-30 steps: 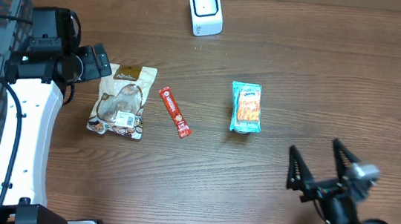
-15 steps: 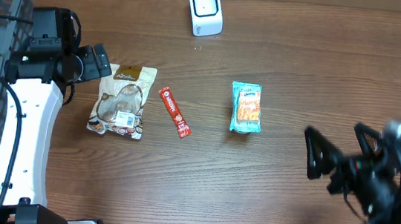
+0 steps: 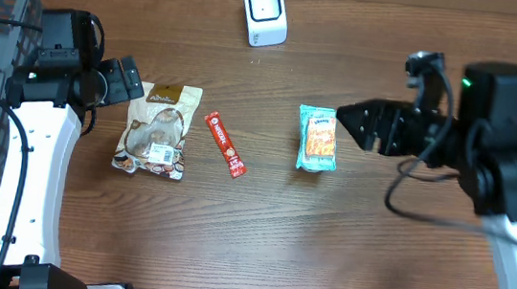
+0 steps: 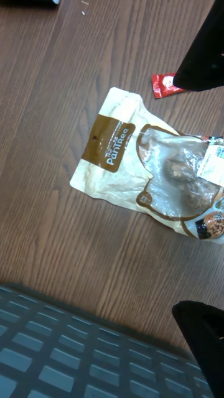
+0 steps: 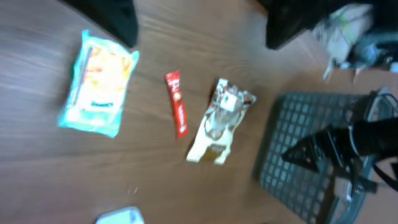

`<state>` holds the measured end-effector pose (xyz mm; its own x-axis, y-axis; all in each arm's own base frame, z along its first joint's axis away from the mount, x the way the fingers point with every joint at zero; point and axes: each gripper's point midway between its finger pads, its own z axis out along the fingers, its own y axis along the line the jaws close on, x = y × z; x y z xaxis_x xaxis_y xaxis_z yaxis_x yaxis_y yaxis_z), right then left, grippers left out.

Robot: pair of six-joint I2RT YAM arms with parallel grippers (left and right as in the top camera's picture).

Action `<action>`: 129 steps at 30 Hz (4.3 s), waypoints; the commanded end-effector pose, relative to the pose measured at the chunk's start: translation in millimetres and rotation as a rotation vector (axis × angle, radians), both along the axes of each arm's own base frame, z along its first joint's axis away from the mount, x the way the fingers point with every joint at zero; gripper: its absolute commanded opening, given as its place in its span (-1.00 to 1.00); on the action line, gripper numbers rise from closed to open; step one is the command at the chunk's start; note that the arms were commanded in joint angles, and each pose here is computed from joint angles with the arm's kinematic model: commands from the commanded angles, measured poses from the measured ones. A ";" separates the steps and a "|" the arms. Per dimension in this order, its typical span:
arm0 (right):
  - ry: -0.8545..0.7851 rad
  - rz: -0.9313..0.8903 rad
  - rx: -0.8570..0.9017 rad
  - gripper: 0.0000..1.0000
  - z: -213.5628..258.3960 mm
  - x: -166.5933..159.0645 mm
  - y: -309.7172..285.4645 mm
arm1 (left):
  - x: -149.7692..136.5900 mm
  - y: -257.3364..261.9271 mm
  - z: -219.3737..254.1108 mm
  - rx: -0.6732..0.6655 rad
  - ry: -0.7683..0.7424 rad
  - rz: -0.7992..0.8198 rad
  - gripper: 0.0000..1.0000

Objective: Scan the item barcode

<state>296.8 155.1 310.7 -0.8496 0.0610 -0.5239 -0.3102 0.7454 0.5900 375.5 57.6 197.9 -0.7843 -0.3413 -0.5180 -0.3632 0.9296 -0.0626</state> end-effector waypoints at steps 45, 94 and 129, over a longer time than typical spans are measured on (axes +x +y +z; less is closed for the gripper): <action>0.361 -0.018 -0.490 -0.89 -290.8 10.4 186.5 | 1.2 4.1 0.7 0.015 0.001 -0.006 0.99; -0.184 -0.103 -0.503 -0.76 -224.8 127.0 192.4 | 1.2 4.1 0.7 0.015 0.001 -0.006 0.99; -0.008 -0.269 -0.229 -0.85 -281.8 115.2 251.8 | 1.2 4.1 0.7 0.015 0.001 -0.006 0.99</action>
